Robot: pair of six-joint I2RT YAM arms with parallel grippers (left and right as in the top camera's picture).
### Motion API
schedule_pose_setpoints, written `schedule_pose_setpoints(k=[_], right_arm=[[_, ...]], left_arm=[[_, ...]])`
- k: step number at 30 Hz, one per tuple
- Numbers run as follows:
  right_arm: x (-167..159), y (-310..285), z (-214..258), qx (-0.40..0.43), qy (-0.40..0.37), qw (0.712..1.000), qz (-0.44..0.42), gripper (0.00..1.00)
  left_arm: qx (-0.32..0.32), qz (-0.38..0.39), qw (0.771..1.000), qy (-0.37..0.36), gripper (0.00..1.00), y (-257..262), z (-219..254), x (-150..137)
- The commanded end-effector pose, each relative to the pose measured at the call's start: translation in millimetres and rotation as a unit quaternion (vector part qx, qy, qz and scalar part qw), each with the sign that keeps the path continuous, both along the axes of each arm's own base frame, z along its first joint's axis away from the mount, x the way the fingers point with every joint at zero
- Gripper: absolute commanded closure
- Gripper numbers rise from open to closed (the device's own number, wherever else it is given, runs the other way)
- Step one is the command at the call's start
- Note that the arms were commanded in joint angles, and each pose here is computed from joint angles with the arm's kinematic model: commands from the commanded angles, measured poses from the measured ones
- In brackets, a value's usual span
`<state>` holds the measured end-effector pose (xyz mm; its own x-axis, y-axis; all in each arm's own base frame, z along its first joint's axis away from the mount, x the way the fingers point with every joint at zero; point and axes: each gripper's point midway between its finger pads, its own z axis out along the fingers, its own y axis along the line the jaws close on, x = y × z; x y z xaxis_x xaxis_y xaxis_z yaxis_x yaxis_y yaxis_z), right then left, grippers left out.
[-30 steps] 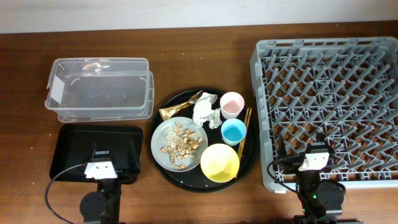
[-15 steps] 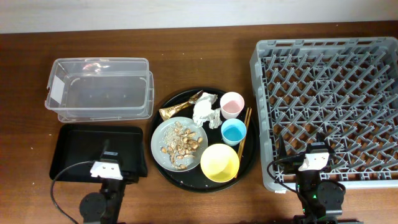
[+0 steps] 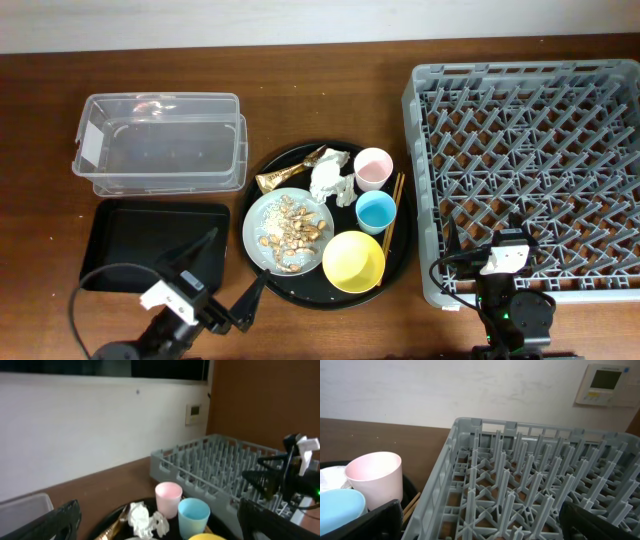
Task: Sort waste into correct bins and load items into the dishwasher rack
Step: 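Reach the left gripper to the Nescafé Gold wrapper and grasp it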
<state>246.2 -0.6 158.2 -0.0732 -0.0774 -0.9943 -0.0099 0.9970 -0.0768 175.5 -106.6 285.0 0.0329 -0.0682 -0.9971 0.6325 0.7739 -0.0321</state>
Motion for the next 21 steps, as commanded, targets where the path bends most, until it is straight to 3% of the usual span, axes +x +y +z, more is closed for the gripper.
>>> schedule_pose_setpoints(k=[1, 3, 4, 8, 13, 16, 21], right_arm=[[-0.1, 0.0, -2.6, 0.002, 0.002, 1.000, -0.001, 0.02], [-0.1, 0.0, -2.6, 0.002, 0.002, 1.000, -0.001, 0.02], [-0.1, 0.0, -2.7, 0.002, 0.003, 1.000, -0.001, 0.02], [-0.1, 0.0, -2.8, 0.002, 0.003, 1.000, -0.001, 0.02], [-0.1, 0.0, -2.6, 0.002, 0.002, 1.000, -0.001, 0.02], [-0.1, 0.0, -2.7, 0.002, 0.003, 1.000, -0.001, 0.02], [-0.1, 0.0, -2.6, 0.002, 0.002, 1.000, -0.001, 0.02]], left_arm=[[0.025, 0.042, 0.999, 0.017, 0.01, 11.0, 34.0, 4.6], [0.031, 0.036, 0.997, 0.059, 0.01, 9.9, 46.9, 11.0], [0.029, -0.009, 0.996, 0.081, 0.01, -2.0, 57.0, 9.0], [0.027, -0.124, 0.990, 0.059, 0.01, -29.1, 77.0, -9.5], [0.024, -0.129, 0.989, 0.073, 0.01, -30.0, 72.2, -11.1], [0.021, -0.081, 0.989, 0.124, 0.01, -19.3, 52.5, -0.9], [0.010, -0.105, 0.977, 0.184, 0.01, -24.7, 32.3, -13.0]])
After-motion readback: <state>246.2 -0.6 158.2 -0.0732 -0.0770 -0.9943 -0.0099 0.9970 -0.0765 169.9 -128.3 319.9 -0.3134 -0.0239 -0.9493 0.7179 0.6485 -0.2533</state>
